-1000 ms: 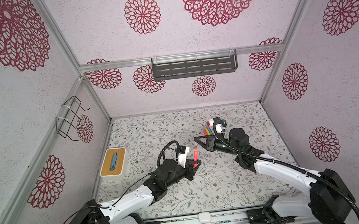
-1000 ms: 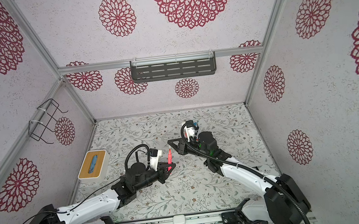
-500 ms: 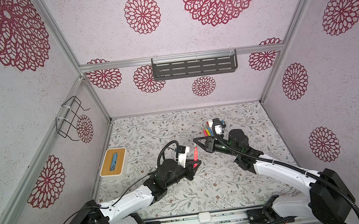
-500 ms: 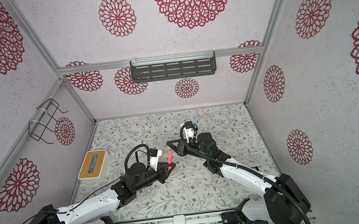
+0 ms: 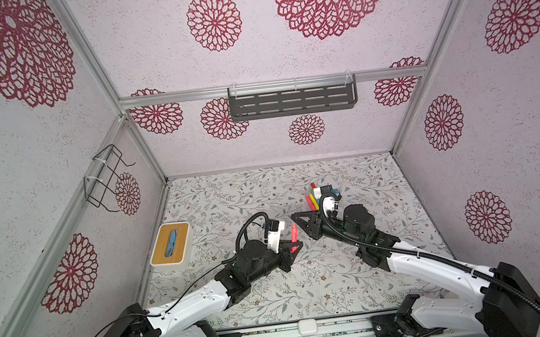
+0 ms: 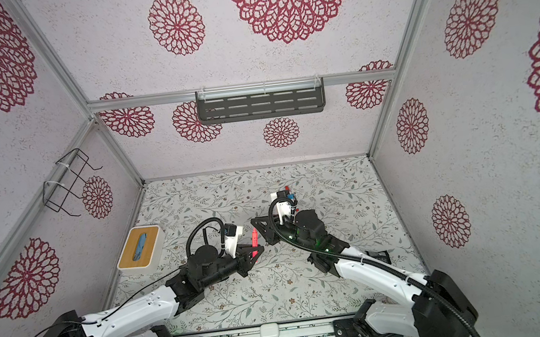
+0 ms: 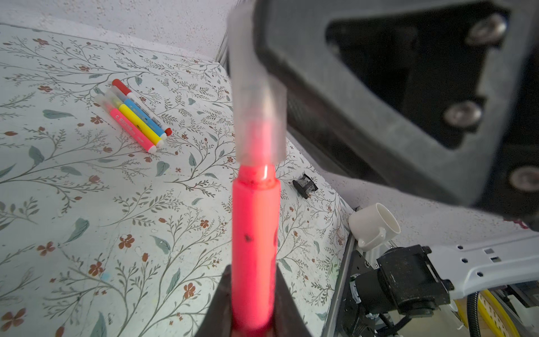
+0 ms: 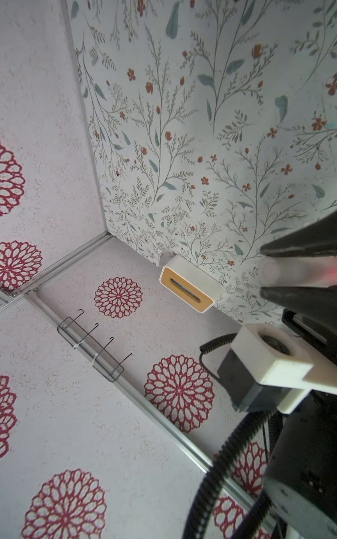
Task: Insert the pens into the pen caps
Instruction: 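Push the clear cap down over the highlighter tip with the right gripper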
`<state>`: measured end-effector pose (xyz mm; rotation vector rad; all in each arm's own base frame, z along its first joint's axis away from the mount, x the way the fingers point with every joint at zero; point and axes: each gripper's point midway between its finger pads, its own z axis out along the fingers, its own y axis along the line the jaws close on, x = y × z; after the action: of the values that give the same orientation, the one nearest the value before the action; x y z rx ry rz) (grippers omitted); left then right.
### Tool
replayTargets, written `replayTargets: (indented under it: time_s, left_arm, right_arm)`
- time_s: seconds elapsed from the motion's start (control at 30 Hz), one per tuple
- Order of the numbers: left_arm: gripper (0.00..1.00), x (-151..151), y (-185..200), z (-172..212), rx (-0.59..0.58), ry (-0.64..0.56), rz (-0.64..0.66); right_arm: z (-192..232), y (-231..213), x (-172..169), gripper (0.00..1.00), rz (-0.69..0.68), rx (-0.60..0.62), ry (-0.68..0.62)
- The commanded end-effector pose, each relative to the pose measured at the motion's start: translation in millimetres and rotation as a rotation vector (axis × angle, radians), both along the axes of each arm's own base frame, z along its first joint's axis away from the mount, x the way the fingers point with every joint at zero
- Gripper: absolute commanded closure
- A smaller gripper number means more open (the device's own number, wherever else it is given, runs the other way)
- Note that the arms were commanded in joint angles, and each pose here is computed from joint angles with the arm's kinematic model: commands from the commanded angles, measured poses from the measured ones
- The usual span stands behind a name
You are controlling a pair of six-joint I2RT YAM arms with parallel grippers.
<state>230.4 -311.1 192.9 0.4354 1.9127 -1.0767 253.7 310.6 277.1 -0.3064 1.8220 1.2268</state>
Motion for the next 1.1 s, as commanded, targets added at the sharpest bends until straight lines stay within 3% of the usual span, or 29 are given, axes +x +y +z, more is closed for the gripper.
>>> replayTargets:
  time_s: [0.0, 0.23, 0.43, 0.63, 1.07]
  left_arm:
    - [1.0, 1.5, -1.5, 21.6, -0.046, -0.046, 0.007]
    - [1.0, 0.7, 0.6, 24.6, -0.043, -0.06, 0.007]
    - [1.0, -1.6, 0.9, 24.5, -0.048, -0.055, 0.001]
    - [1.0, -5.2, 0.9, 29.6, -0.068, -0.071, -0.016]
    - [1.0, -8.2, 0.7, 30.8, -0.071, -0.074, -0.03]
  right_arm:
    - [-8.3, 2.3, -12.3, 0.74, 0.005, -0.102, -0.041]
    - [-3.0, -6.1, -23.6, 0.49, 0.006, -0.086, -0.064]
    - [28.7, -27.2, -25.2, 0.38, -0.06, -0.054, -0.124]
    - [46.6, -31.4, -13.5, 0.39, -0.072, -0.075, -0.114]
    - [64.5, 3.7, 0.7, 0.48, 0.047, -0.069, -0.087]
